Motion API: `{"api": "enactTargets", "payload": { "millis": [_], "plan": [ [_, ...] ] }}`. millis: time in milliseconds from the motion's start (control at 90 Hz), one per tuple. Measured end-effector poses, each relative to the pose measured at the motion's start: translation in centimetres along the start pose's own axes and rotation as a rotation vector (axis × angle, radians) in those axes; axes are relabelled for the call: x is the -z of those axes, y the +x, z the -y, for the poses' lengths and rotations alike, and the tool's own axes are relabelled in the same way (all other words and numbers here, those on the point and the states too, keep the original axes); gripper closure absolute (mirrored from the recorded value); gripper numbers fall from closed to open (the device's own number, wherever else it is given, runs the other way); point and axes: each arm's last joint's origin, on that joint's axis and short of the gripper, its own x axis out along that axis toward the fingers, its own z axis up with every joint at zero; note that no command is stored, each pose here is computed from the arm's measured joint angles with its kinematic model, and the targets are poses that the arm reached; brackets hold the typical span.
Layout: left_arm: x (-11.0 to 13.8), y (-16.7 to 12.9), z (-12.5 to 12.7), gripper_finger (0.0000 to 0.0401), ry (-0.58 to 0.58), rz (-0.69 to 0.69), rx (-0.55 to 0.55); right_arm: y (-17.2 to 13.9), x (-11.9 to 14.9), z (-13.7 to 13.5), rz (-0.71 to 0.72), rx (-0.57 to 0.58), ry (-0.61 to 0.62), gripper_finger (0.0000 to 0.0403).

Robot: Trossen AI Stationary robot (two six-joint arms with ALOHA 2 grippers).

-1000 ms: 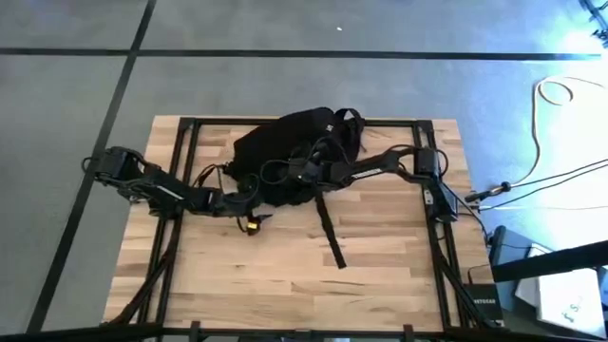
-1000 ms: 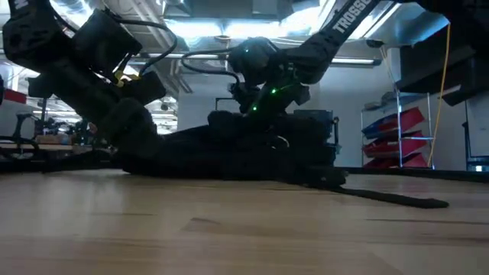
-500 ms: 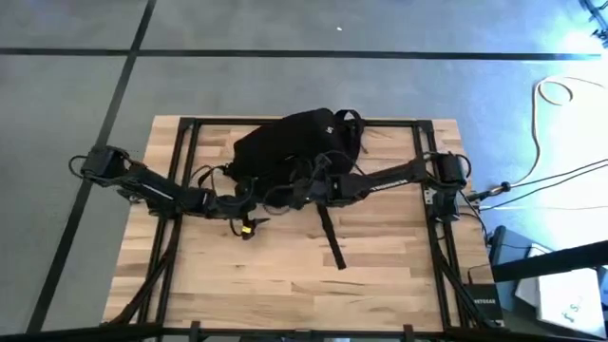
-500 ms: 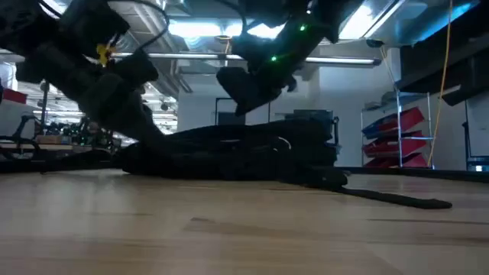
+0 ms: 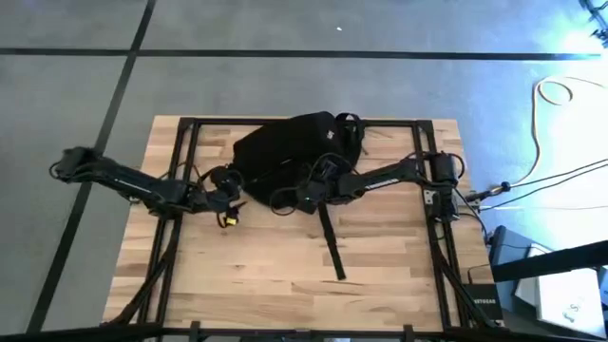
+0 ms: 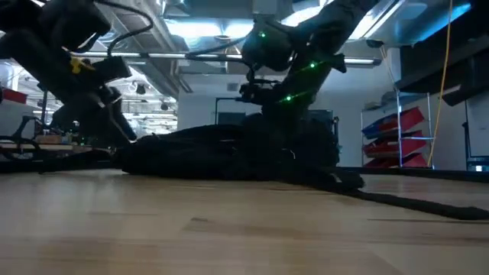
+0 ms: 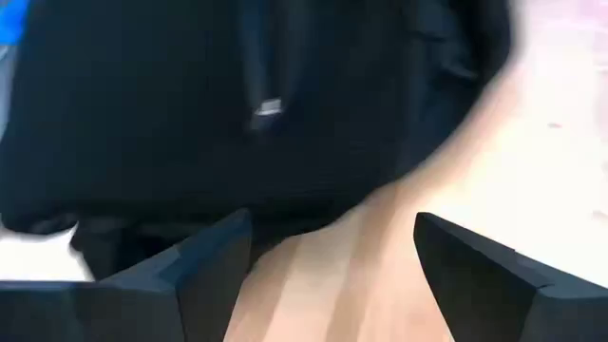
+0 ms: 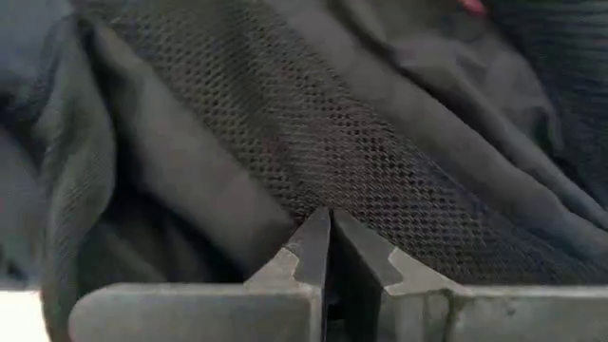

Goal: Unpack backpack
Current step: Close the black bag

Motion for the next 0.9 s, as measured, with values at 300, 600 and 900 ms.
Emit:
{"api": "enactTargets", "payload": {
  "millis": [300,600,900],
  "plan": [
    [-0.1,-0.2,-0.4,0.0121,-0.059,0.053,-0.033,-2.7,1.9,-4.9,-0.076,-0.331,-0.138,0.0403],
    [0.0,-0.5,0.2,0.0121,0.055,0.060,0.031,-5.5,1.8,-5.3,-0.040,-0.215,-0.317,0.0402],
    [-0.9,-0.4,0.2,0.0121,0.038,0.129,0.032,-10.0,-3.8,-4.1,0.185,-0.315,-0.439,0.0352]
  ]
}}
